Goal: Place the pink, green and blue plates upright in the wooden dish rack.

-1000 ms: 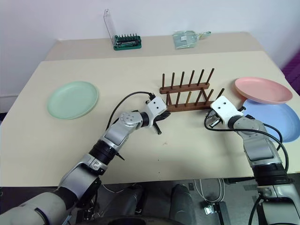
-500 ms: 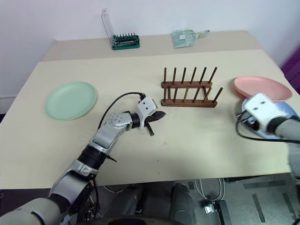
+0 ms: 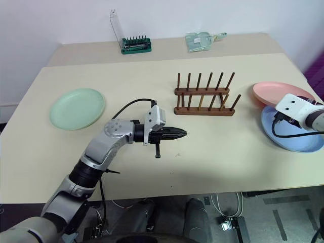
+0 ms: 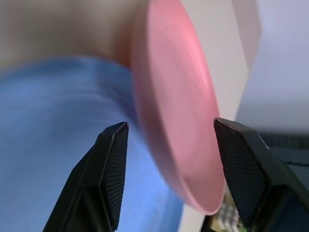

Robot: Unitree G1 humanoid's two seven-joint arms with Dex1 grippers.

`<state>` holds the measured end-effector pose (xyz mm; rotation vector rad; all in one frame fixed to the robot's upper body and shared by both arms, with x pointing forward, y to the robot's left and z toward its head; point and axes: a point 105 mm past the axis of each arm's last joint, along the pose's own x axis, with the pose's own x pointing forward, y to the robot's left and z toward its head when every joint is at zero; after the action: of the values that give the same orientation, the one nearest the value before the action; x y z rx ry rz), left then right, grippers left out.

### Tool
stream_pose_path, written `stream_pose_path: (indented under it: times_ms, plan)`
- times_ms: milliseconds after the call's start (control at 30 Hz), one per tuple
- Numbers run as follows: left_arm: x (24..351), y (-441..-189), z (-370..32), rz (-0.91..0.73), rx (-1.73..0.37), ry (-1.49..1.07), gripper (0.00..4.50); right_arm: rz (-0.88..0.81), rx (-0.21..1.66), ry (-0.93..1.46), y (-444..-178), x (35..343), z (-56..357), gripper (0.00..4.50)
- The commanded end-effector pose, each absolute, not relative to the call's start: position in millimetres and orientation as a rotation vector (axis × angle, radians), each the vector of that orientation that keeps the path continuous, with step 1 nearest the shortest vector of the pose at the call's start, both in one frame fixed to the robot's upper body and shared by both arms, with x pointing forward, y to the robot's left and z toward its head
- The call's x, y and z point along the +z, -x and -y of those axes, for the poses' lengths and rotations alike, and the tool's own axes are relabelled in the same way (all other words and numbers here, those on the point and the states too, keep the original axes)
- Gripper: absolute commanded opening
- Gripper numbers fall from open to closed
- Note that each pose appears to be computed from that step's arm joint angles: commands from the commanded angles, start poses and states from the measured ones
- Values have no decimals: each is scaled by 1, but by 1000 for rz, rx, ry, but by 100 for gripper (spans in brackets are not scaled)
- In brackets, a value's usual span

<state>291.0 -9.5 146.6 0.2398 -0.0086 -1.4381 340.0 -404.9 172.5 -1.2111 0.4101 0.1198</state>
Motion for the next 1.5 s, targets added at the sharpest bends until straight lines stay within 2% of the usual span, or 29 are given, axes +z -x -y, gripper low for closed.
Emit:
stream_pose_path:
  times_ms: [33, 133, 300, 400, 467, 533, 633, 700, 800, 900, 1300, 1467, 1500]
  plan:
    - [158, -287, 8, 55, -1429, -233, 0, -412, 121, 1285, -342, 169, 411, 158]
    - [155, -288, 3, 43, -1404, -241, 0, -412, 127, 1318, -343, 165, 413, 3]
    - [155, -289, -3, 41, -1379, -250, 0, -299, 89, 1372, -349, 187, 407, 3]
    - [155, -293, -9, 32, -1347, -253, 0, -76, 44, 1339, -354, 237, 382, 3]
    - [156, -296, -13, 33, -1328, -252, 0, 130, 41, 1065, -355, 279, 350, 3]
    - [158, -299, -16, 34, -1309, -239, 0, 271, 130, 630, -346, 310, 318, 3]
    - [161, -303, -21, 31, -1297, -228, 0, 351, 431, 227, -319, 333, 267, 3]
    - [162, -305, -24, 30, -1294, -228, 0, 356, 584, 44, -304, 340, 250, 3]
    - [162, -307, -26, 29, -1295, -231, 0, 288, 693, 23, -295, 332, 238, 3]
    - [164, -309, -27, 33, -1295, -234, 0, 212, 732, -32, -302, 321, 238, 3]
    - [164, -302, -28, 34, -1289, -227, 0, 35, 747, -35, -327, 286, 260, 3]
    - [163, -301, -28, 31, -1287, -229, 0, -45, 695, -61, -348, 267, 269, 3]
    - [163, -301, -28, 32, -1286, -229, 0, -46, 688, -55, -351, 266, 270, 37]
